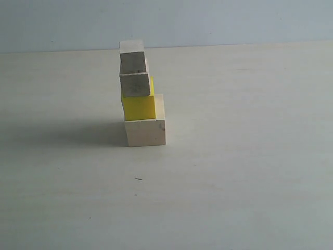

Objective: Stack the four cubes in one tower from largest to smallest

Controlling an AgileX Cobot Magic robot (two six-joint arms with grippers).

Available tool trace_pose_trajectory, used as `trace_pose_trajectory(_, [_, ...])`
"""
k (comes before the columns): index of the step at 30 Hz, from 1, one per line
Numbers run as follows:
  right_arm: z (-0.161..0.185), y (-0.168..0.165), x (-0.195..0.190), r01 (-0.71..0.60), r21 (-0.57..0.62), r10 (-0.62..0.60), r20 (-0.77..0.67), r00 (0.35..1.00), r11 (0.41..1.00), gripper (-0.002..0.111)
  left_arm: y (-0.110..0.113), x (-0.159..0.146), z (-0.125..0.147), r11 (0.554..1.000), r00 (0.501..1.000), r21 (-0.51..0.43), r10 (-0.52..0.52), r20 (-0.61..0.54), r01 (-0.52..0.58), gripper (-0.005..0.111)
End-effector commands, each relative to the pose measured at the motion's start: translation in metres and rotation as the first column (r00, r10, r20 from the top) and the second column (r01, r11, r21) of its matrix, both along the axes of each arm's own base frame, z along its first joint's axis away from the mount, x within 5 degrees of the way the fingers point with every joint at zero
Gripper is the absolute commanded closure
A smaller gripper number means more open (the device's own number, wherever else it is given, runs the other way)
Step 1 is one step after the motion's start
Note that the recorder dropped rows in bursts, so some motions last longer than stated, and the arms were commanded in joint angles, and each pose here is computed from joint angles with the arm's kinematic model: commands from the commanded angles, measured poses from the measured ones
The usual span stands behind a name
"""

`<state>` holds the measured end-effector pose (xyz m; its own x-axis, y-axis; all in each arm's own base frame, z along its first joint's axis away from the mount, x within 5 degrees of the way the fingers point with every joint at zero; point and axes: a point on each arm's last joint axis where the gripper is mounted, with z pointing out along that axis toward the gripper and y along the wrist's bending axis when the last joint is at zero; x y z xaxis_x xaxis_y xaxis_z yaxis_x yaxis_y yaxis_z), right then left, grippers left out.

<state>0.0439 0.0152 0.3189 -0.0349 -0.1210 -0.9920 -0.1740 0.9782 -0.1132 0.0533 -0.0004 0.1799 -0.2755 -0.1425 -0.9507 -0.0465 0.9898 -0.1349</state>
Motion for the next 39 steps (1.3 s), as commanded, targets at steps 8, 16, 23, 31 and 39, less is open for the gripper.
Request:
trace_pose_trajectory(8, [-0.092, -0.008, 0.017, 0.096, 0.021, -0.094, -0.072, 0.993, 0.995, 0.108, 0.0, 0.0, 0.001, 1.0, 1.0, 0.001, -0.007, 0.01, 0.007, 0.107])
trace_pose_trajectory(16, [-0.127, -0.014, 0.014, 0.172, 0.102, -0.16, -0.118, 0.98, 0.98, 0.108, 0.0, 0.0, 0.001, 1.0, 1.0, 0.001, -0.007, 0.01, 0.007, 0.107])
trace_pose_trajectory(23, [-0.13, -0.015, 0.012, 0.177, 0.068, -0.167, -0.141, 0.976, 0.982, 0.108, 0.0, 0.0, 0.001, 1.0, 1.0, 0.001, -0.007, 0.01, 0.007, 0.107])
trace_pose_trajectory(31, [-0.135, -0.014, 0.011, 0.179, 0.056, -0.165, -0.194, 0.967, 0.982, 0.108, 0.0, 0.0, 0.001, 1.0, 1.0, 0.001, -0.007, 0.01, 0.007, 0.107])
trace_pose_trajectory(39, [-0.134, -0.014, 0.011, 0.181, 0.065, -0.165, -0.194, 0.967, 0.981, 0.108, 0.0, 0.0, 0.001, 1.0, 1.0, 0.001, -0.007, 0.01, 0.007, 0.107])
